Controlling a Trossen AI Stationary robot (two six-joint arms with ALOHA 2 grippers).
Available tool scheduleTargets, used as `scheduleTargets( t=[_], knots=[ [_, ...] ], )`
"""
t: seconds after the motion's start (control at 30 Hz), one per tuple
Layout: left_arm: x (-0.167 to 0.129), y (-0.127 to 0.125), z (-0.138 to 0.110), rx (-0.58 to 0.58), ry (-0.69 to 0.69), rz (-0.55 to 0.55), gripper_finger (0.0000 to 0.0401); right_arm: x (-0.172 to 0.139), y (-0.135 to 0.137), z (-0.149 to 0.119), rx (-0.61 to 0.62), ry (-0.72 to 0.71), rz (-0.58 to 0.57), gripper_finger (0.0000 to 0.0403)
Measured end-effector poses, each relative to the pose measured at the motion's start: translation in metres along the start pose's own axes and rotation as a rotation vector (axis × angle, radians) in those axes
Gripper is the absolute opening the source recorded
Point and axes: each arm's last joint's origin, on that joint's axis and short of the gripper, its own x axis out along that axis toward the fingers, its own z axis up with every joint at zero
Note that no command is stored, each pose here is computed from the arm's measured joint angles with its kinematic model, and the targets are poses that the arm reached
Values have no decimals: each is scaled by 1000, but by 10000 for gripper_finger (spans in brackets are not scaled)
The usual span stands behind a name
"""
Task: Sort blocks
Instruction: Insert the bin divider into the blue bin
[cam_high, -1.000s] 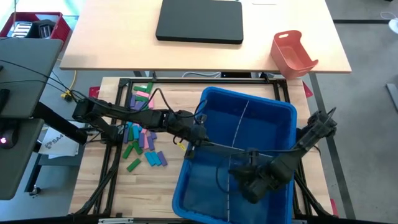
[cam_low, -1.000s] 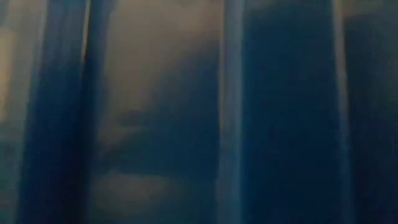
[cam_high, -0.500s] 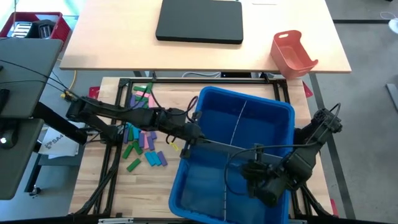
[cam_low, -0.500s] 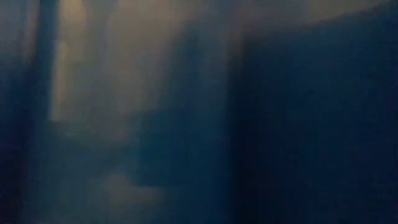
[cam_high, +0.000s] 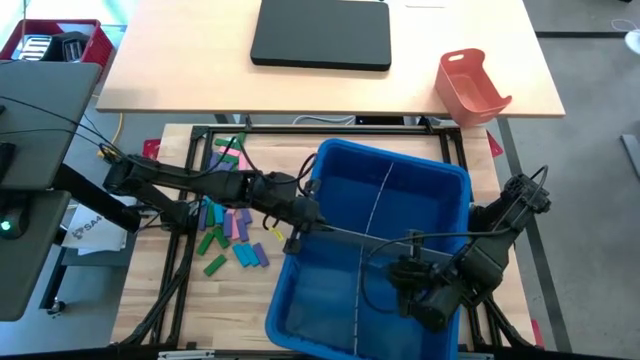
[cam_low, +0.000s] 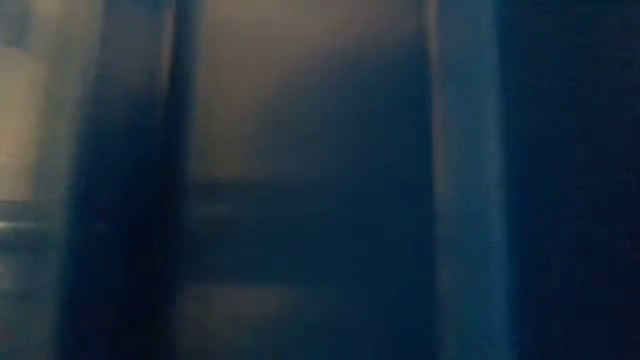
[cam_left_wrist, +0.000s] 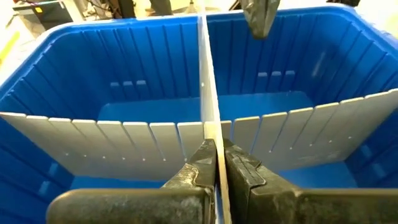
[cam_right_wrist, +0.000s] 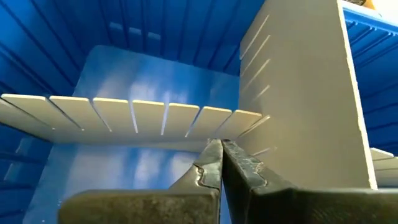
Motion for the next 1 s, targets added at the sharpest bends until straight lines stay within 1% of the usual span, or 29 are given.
scheduleTargets(
  t=[0.1, 0.17, 0.23, 0.63, 0.8, 1.0],
  knots=[
    [9, -2, -4, -21, 21, -56, 7, 0, 0, 0, -3, 1, -4, 0],
    [16, -3, -9, -26, 50, -72, 8, 0, 0, -1, -4, -1, -8, 0],
    [22, -4, -14, -29, 78, -75, 8, 1, 0, -1, -8, -1, -17, 0],
    [33, -3, -19, -34, 88, -63, 8, 1, -1, -1, 10, -1, -18, 0],
    [48, -3, -32, -43, 160, -65, 8, 1, -1, -1, 10, -7, -24, 0],
    [55, -3, -37, -45, 176, -67, 8, 1, -1, -1, 17, -8, -26, 0]
  ],
)
